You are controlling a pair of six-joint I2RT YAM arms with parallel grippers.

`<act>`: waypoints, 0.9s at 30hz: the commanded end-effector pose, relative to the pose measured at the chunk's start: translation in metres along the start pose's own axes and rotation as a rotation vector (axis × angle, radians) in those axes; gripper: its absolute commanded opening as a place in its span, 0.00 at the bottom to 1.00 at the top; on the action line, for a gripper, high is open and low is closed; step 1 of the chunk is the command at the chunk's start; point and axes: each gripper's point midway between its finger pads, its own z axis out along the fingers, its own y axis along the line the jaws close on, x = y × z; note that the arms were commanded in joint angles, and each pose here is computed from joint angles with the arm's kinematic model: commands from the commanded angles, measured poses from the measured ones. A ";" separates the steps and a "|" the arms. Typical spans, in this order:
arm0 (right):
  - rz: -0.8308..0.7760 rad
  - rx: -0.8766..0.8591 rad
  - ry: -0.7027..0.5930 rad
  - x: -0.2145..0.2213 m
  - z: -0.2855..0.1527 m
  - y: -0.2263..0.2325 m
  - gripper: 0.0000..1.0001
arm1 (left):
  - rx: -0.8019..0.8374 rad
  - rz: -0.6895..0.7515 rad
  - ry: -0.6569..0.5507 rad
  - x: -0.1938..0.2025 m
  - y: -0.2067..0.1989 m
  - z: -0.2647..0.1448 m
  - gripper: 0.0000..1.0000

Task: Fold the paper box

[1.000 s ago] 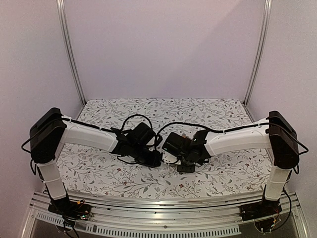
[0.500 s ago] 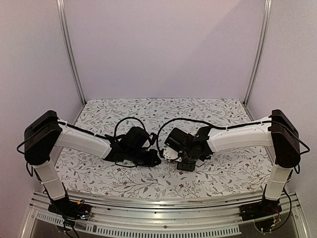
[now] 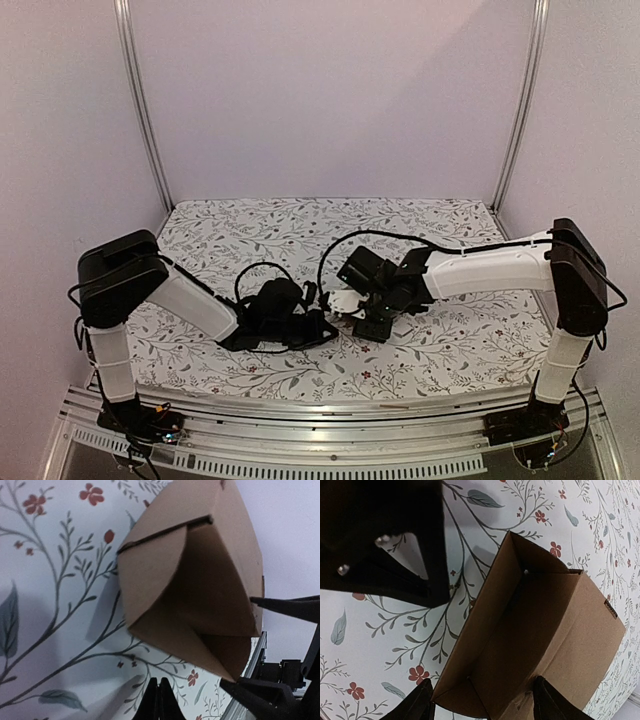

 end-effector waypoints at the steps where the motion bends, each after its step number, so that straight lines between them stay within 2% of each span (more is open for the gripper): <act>1: -0.021 -0.290 0.104 0.033 0.027 0.065 0.66 | 0.190 -0.029 -0.095 -0.038 -0.042 0.015 0.00; 8: -0.050 -0.361 0.122 0.039 0.030 0.082 0.70 | 0.311 -0.106 -0.092 -0.051 -0.062 0.036 0.00; 17: -0.091 -0.391 0.125 0.035 0.028 0.098 0.68 | 0.294 -0.055 -0.152 -0.083 -0.081 0.013 0.00; 20: -0.079 -0.338 0.125 0.033 0.026 0.087 0.68 | 0.258 -0.052 -0.122 -0.081 -0.080 0.013 0.00; 27: 0.050 -0.257 0.066 0.025 0.012 0.033 0.69 | 0.092 -0.098 -0.001 -0.049 -0.036 0.023 0.00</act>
